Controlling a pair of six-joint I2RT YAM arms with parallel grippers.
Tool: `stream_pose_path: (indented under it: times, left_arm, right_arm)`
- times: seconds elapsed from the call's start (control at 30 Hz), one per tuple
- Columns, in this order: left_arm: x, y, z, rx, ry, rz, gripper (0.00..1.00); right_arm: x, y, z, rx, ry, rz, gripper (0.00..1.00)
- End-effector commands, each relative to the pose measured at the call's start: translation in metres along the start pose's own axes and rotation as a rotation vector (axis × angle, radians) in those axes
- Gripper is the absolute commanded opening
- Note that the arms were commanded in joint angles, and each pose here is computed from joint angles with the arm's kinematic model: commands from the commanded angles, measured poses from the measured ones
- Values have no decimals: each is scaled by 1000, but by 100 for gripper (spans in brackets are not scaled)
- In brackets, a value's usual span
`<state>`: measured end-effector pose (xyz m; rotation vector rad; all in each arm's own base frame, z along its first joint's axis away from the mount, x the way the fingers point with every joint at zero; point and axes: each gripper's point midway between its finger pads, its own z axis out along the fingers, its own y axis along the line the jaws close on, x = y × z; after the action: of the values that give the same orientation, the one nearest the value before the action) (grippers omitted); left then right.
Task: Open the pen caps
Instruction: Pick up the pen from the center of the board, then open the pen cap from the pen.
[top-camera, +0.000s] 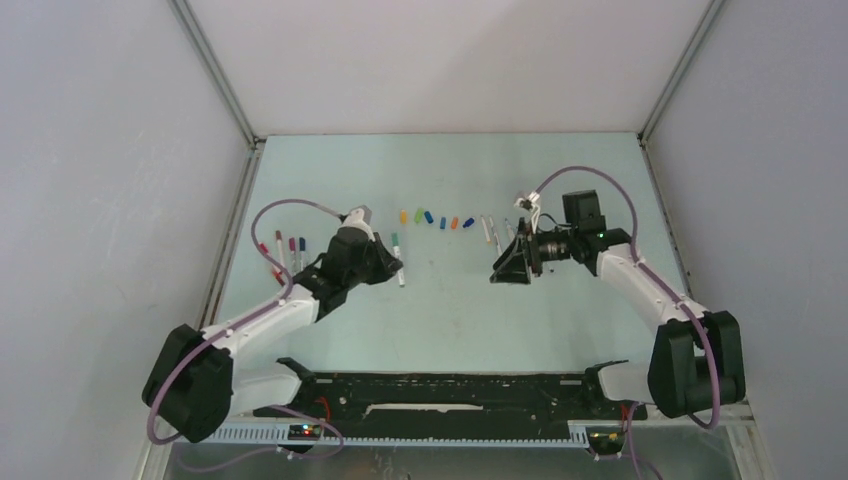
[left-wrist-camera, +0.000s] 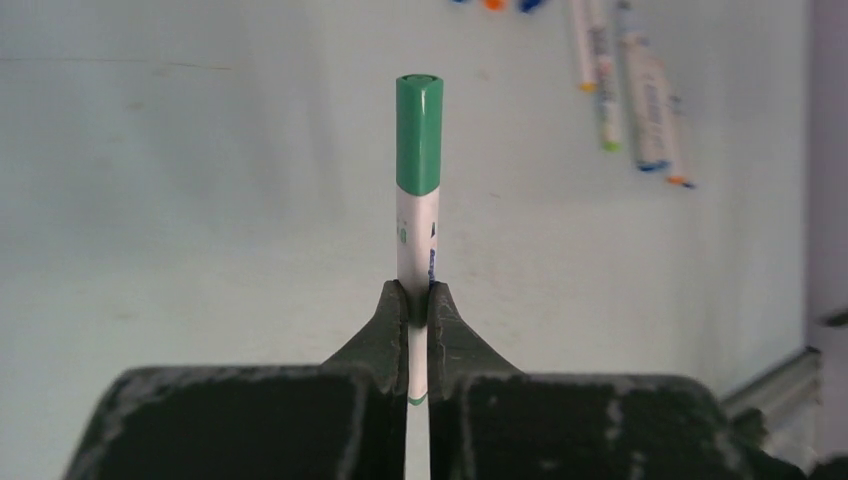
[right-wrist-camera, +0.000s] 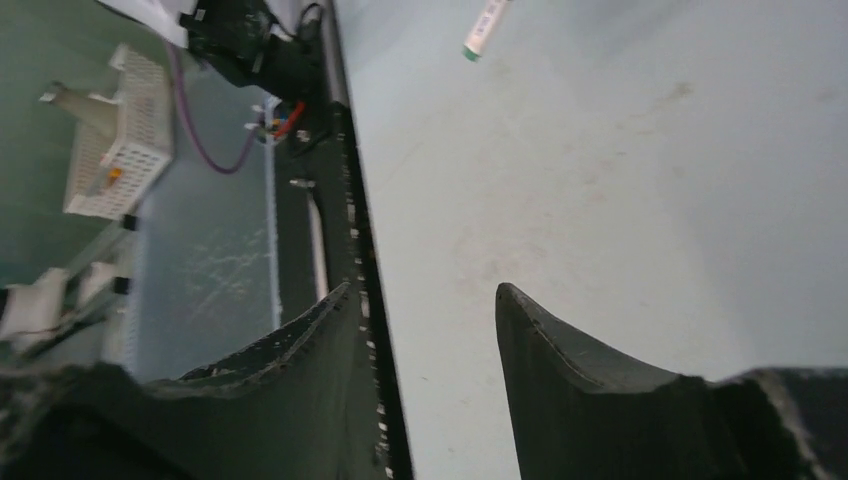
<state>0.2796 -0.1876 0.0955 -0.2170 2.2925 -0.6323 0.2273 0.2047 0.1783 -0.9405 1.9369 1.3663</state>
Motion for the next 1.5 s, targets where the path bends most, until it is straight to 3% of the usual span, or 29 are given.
stream_pose_path:
  times: [0.0, 0.13, 0.4, 0.67, 0.97, 1.07, 1.23, 1.3, 1.37, 1.47]
  left_arm:
    - [-31, -88, -22, 339, -169, -50, 0]
    - [-28, -135, -33, 477, -191, -60, 0]
    - [-14, -199, -35, 588, -184, -64, 0]
    - [-12, -216, -37, 618, -194, -79, 0]
    - [-8, -228, -39, 632, -200, -77, 0]
    - [-9, -232, -42, 642, -203, -74, 0]
    - [-11, -232, -46, 645, -218, -75, 0]
    - [-13, -232, -50, 650, -223, -75, 3]
    - [-15, -232, -54, 657, -227, -67, 15]
    - [-20, -228, -66, 671, -239, -25, 43]
  right_arm:
    - [-9, 23, 24, -173, -50, 34, 56]
    - [-9, 20, 38, -204, -49, 112, 58]
    - [-16, 19, 43, -187, -89, 163, 63]
    - [-14, 8, 46, -130, -93, 186, 64]
    - [-14, 20, 52, -190, -71, 219, 56]
    - [-16, 22, 54, -210, -72, 240, 41]
    - [-18, 26, 53, -232, -62, 237, 0]
    - [-20, 27, 51, -231, -60, 223, 0]
    - [-21, 30, 50, -241, -57, 203, 0]
    - [-22, 34, 46, -267, -41, 143, 0]
